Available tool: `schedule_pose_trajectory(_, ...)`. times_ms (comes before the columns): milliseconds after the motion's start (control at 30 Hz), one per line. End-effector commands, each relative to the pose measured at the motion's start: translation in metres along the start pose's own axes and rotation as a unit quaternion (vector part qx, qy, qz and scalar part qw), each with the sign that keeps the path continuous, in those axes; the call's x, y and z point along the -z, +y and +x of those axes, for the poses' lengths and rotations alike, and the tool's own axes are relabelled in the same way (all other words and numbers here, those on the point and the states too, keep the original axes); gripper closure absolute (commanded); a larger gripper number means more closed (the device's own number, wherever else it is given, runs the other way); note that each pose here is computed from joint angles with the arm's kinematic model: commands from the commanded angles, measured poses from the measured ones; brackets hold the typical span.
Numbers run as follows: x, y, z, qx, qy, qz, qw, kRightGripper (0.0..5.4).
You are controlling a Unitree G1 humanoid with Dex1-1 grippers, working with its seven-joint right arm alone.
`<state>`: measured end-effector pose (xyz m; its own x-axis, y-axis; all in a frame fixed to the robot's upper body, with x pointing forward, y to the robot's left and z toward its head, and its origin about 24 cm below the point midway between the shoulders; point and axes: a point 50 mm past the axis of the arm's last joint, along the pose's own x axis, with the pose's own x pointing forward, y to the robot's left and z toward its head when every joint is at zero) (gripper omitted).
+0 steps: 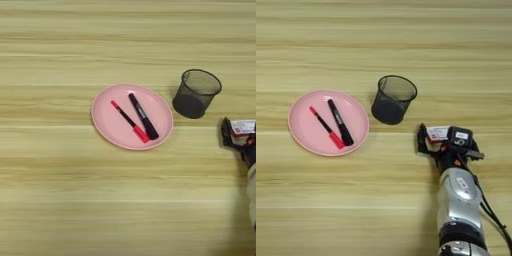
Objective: Move the objects on the table
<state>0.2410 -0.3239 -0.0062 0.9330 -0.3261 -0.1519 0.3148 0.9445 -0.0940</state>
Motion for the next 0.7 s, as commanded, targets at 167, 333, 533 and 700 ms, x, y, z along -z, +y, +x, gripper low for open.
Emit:
schedule_pose_trajectory(167, 0.013, -0.004, -0.008, -0.01, 0.061, -0.016, 0.998, 0.02)
schedule_pose_trajectory(333, 0.013, -0.001, -0.01, -0.022, 0.066, -0.02, 0.9974, 0.02)
schedule_pose_trajectory(533, 0.015, 0.003, -0.012, -0.04, 0.075, -0.032, 0.9958, 0.02)
schedule_pose_trajectory(700, 0.016, 0.004, -0.012, -0.04, 0.083, -0.034, 0.9952, 0.02)
